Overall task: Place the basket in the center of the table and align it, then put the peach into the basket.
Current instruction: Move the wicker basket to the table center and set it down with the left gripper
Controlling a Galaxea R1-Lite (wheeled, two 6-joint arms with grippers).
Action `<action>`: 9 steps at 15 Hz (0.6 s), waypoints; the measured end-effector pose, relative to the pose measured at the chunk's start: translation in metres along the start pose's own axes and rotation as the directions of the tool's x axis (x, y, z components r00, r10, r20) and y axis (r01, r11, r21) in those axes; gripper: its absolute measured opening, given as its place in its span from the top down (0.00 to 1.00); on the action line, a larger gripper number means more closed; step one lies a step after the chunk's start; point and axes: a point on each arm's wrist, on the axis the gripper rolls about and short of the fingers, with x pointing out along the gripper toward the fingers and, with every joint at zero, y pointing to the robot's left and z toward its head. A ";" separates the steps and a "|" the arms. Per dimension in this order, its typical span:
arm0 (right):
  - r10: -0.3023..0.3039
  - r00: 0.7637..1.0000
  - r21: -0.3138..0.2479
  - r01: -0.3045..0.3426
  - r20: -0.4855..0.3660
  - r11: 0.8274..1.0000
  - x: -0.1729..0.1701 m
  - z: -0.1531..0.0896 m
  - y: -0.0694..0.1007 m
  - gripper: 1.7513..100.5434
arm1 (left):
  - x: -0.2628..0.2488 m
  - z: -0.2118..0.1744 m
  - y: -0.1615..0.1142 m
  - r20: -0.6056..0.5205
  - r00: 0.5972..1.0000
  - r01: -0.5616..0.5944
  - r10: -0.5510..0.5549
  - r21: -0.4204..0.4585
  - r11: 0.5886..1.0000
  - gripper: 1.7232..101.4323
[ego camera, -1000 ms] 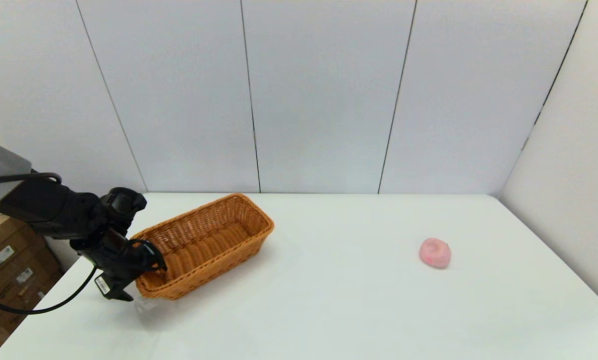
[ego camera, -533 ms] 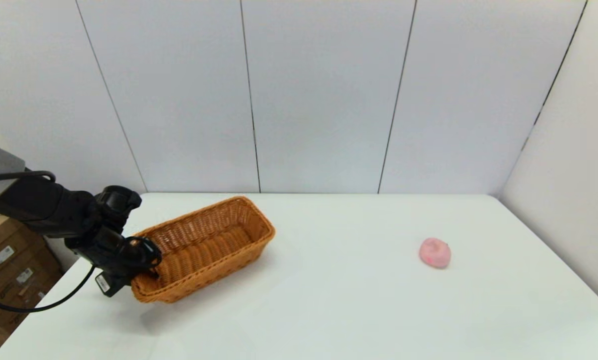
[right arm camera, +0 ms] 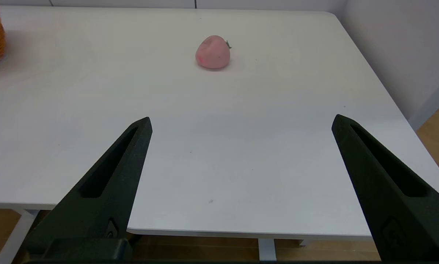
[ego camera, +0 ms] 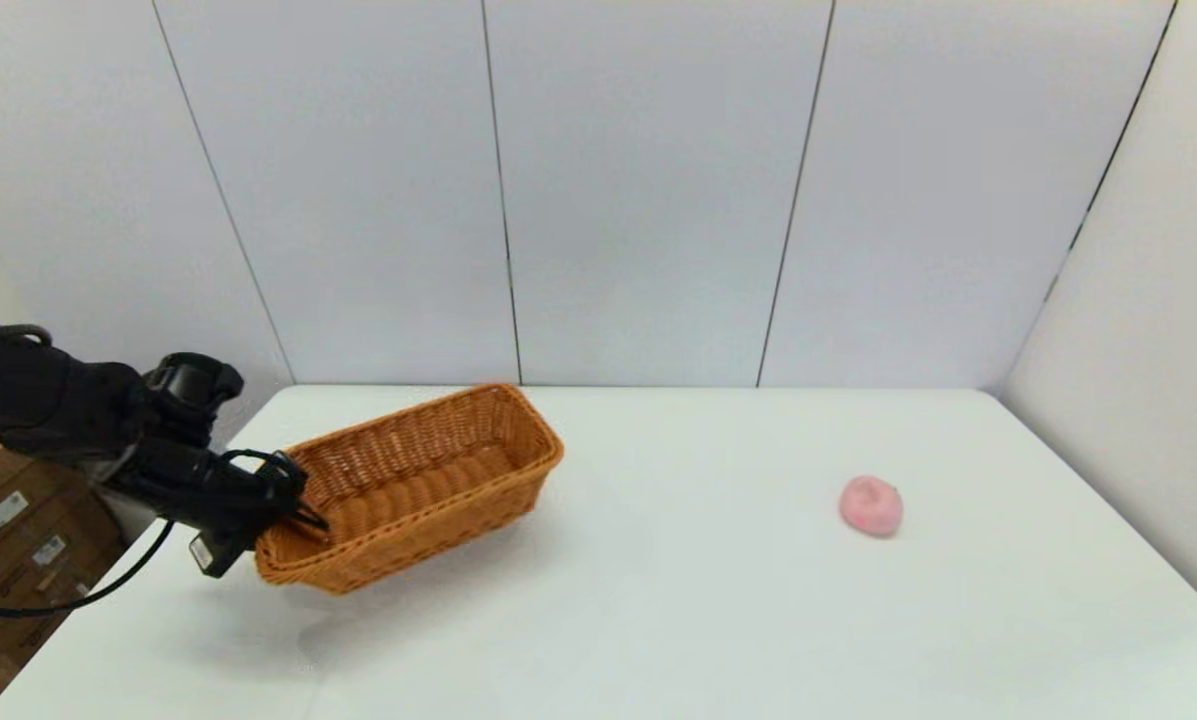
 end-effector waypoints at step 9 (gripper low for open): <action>0.004 1.000 -0.008 -0.004 -0.001 1.000 0.000 0.000 0.000 0.03 | -0.035 -0.042 -0.031 -0.162 0.984 0.115 -0.077 0.238 0.964 0.77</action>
